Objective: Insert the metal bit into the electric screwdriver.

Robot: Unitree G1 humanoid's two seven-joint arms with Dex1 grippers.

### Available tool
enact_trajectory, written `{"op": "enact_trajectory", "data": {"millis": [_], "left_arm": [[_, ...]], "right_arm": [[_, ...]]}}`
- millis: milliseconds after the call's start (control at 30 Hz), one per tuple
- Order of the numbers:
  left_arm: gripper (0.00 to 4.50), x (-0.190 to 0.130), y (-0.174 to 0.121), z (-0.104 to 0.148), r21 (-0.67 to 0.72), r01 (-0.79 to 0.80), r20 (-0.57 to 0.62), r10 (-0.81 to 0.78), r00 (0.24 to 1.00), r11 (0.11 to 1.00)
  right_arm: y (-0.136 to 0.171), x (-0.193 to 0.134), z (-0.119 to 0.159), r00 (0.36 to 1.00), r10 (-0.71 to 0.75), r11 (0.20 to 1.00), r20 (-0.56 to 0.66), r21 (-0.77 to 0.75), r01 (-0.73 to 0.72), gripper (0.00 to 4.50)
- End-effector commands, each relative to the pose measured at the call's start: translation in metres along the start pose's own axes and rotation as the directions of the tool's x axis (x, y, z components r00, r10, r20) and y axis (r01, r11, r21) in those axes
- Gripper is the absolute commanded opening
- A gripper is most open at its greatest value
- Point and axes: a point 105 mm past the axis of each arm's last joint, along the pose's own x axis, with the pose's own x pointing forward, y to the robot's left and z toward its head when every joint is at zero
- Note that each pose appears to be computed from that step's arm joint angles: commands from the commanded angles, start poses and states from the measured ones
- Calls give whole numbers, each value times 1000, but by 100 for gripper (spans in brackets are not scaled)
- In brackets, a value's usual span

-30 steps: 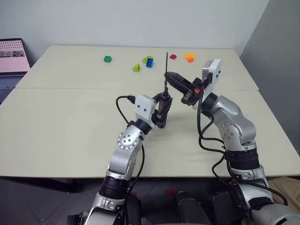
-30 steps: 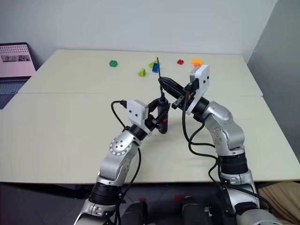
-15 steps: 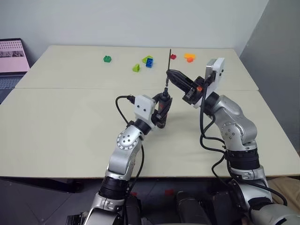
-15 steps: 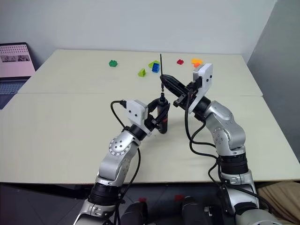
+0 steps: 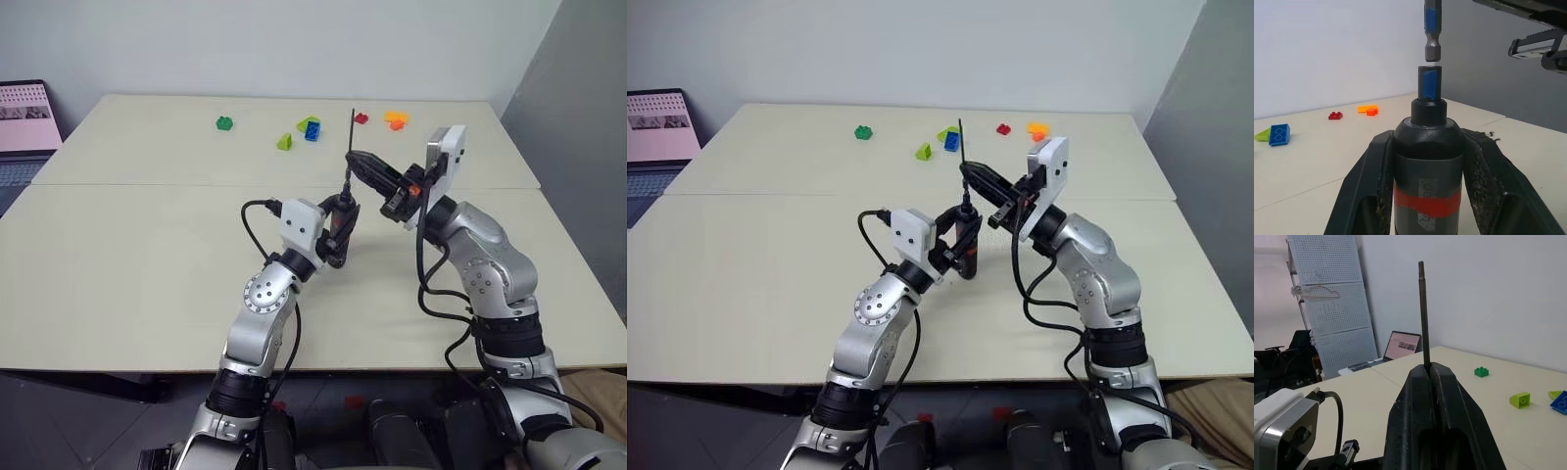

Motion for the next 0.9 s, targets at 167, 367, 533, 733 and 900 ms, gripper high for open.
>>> {"op": "enact_trajectory", "data": {"millis": [167, 367, 533, 733, 900], "left_arm": [[164, -2, 0, -1, 4, 0, -6, 0, 1000, 1000], [164, -3, 0, -1, 4, -1, -7, 1, 1000, 1000], [164, -3, 0, -1, 2, -2, -6, 2, 1000, 1000], [164, -2, 0, -1, 2, 0, -5, 0, 1000, 1000], [164, -3, -1, 0, 2, 7, -3, -7, 1000, 1000]], "right_arm": [[2, 0, 10, 999, 15, 999, 29, -36, -14, 0], [0, -2, 6, 1000, 8, 999, 15, -33, -7, 0], [-1, -4, -2, 1000, 10, 1000, -13, -25, -10, 0], [-2, -5, -8, 997, 45, 999, -63, -12, -46, 0], [-6, -6, -8, 989, 97, 995, -115, 27, -94, 0]]}}
